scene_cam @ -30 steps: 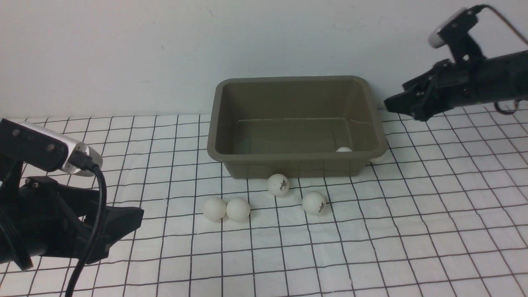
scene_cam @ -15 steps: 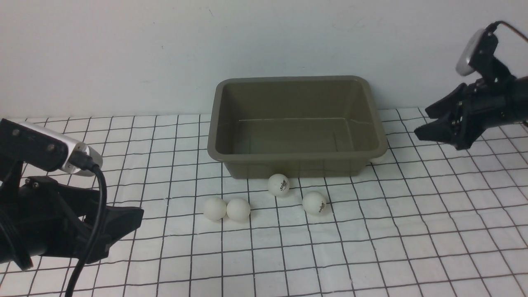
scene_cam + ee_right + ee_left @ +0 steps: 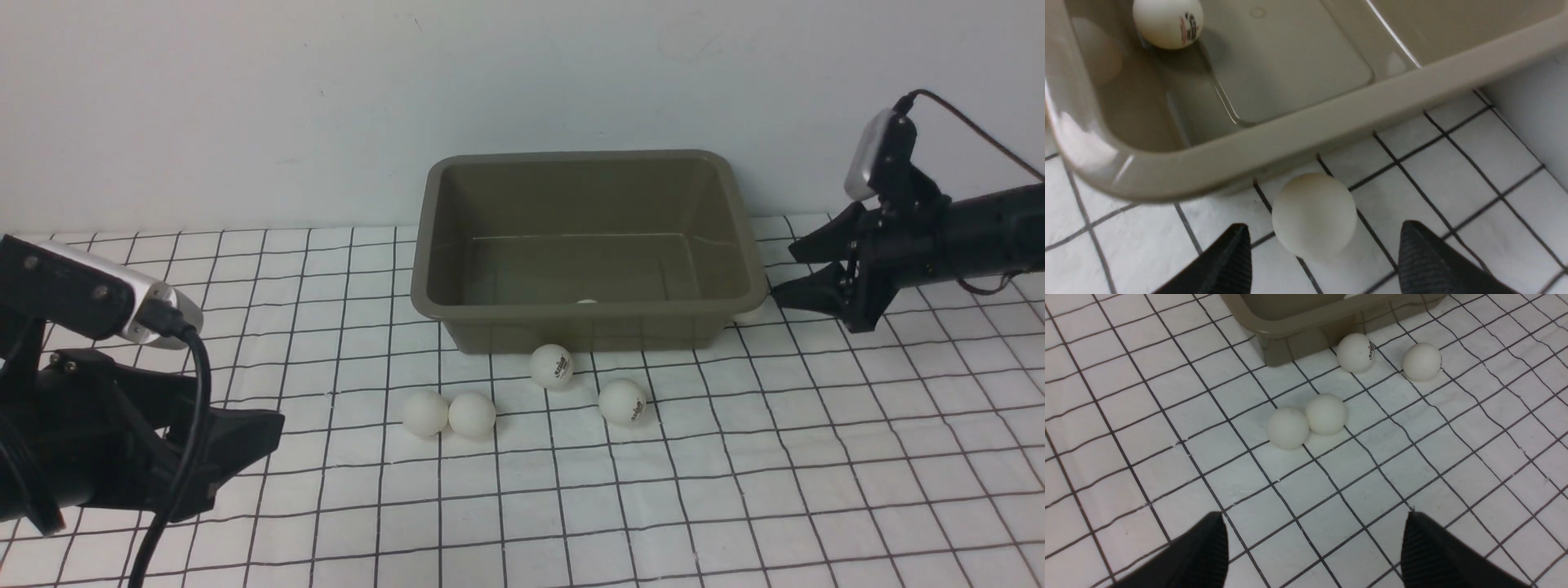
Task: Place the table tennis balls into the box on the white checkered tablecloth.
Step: 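Reach for and grasp a ping pong ball on the table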
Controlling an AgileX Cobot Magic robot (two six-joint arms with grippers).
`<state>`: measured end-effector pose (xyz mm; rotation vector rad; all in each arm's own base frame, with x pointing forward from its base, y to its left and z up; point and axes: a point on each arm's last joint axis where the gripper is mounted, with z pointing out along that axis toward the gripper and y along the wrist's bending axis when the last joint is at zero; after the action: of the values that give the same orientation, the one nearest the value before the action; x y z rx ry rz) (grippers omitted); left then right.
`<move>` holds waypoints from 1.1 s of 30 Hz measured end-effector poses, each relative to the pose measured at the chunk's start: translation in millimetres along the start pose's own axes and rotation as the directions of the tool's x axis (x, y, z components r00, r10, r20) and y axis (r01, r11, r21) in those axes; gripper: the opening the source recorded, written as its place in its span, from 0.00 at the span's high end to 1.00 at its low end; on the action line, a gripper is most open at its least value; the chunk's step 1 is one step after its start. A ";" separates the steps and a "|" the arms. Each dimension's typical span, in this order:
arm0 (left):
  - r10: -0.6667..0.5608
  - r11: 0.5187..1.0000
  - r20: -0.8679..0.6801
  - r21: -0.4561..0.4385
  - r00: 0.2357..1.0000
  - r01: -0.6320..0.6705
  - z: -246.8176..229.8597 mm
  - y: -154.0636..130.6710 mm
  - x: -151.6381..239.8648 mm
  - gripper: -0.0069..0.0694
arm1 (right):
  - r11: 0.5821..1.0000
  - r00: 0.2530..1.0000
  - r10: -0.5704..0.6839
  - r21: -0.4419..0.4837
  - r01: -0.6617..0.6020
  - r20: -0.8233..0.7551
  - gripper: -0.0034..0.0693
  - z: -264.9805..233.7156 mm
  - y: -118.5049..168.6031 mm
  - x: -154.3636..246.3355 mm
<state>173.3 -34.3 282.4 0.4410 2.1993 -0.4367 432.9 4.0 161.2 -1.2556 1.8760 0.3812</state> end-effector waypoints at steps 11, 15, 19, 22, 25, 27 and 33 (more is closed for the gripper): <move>0.000 1.000 0.000 0.000 1.000 0.000 0.0 0.0 0.0 0.24 | 1.000 0.999 -0.016 0.006 0.016 -0.047 0.37 37.1 10.1 4.2; 0.000 1.000 0.000 0.000 1.000 0.000 0.0 0.0 0.0 0.24 | 0.999 0.998 -0.028 0.019 0.029 -0.053 0.40 39.9 10.4 2.6; 0.000 1.000 0.000 0.000 1.000 0.000 0.0 0.0 0.0 0.24 | 0.998 0.997 -0.034 0.050 0.037 -0.063 0.43 42.6 9.3 0.6; 0.000 1.000 0.000 0.000 1.000 0.000 0.0 0.0 0.0 0.24 | 0.997 0.997 -0.025 0.071 0.030 -0.071 0.44 43.6 8.1 0.3; 0.000 1.000 0.000 0.000 1.000 0.000 0.0 0.0 0.0 0.24 | 0.997 0.997 0.037 0.065 -0.033 -0.061 0.44 44.2 9.4 -0.7; 0.000 1.000 0.000 0.000 1.000 0.000 0.0 0.0 0.0 0.24 | 0.997 0.997 0.062 0.048 -0.060 -0.050 0.44 44.4 11.3 -1.8; 0.000 1.000 0.000 0.000 1.000 0.000 0.0 0.0 0.0 0.24 | 0.995 0.994 0.093 0.041 -0.091 -0.058 0.36 44.4 11.9 -0.9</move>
<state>173.3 -34.3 282.4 0.4410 2.1993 -0.4367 443.4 38.4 132.5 -1.1696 1.9881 0.3575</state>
